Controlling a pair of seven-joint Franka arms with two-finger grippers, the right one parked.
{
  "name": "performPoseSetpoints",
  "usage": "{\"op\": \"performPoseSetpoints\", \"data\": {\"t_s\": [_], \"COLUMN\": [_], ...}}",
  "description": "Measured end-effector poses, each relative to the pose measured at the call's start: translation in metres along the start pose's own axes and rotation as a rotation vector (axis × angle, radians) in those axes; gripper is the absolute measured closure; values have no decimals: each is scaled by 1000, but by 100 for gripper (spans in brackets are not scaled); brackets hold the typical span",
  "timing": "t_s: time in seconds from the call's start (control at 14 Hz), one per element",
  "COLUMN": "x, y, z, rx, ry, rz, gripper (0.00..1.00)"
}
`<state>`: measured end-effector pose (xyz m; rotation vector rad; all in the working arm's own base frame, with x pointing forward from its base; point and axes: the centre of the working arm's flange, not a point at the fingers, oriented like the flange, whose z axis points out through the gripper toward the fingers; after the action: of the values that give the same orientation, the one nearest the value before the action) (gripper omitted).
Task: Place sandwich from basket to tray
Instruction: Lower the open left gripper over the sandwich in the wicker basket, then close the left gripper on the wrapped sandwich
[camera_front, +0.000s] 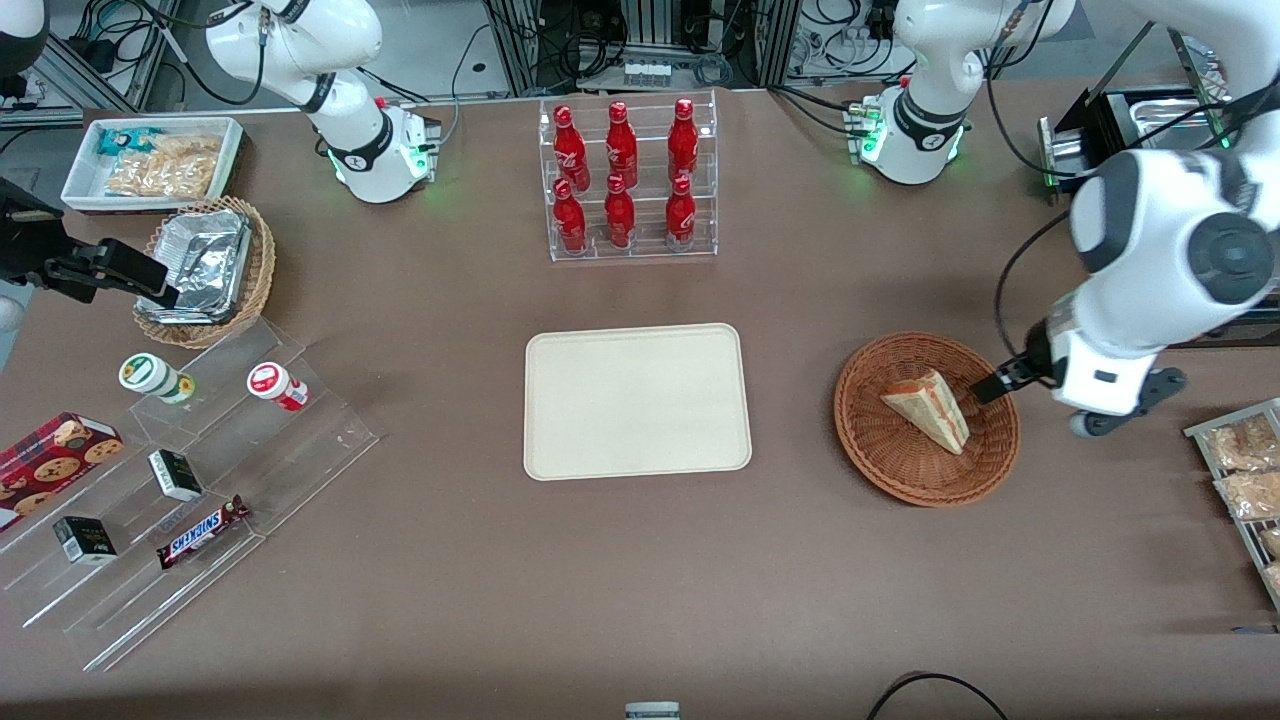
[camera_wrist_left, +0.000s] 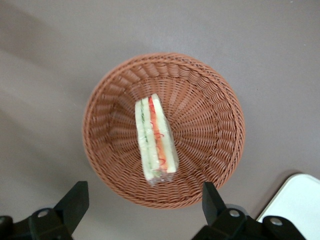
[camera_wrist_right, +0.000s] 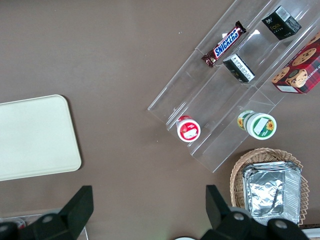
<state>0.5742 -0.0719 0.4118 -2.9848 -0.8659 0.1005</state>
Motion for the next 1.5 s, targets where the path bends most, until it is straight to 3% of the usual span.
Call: {"op": "performPoseSetpoints", "data": {"t_s": [0.36,0.79,1.29,1.36,1.5], "x": [-29,-40,-32,-31,-30], "y": [1,-7,0,-1,-2], "z": [62,115,164,170,173], "rx": [11,-43,-68,-65,-64], "ry": [-10,29,22,17,14], "rz": [-143,-208,-217,-218,-221], "gripper": [0,0,0,4,26]}}
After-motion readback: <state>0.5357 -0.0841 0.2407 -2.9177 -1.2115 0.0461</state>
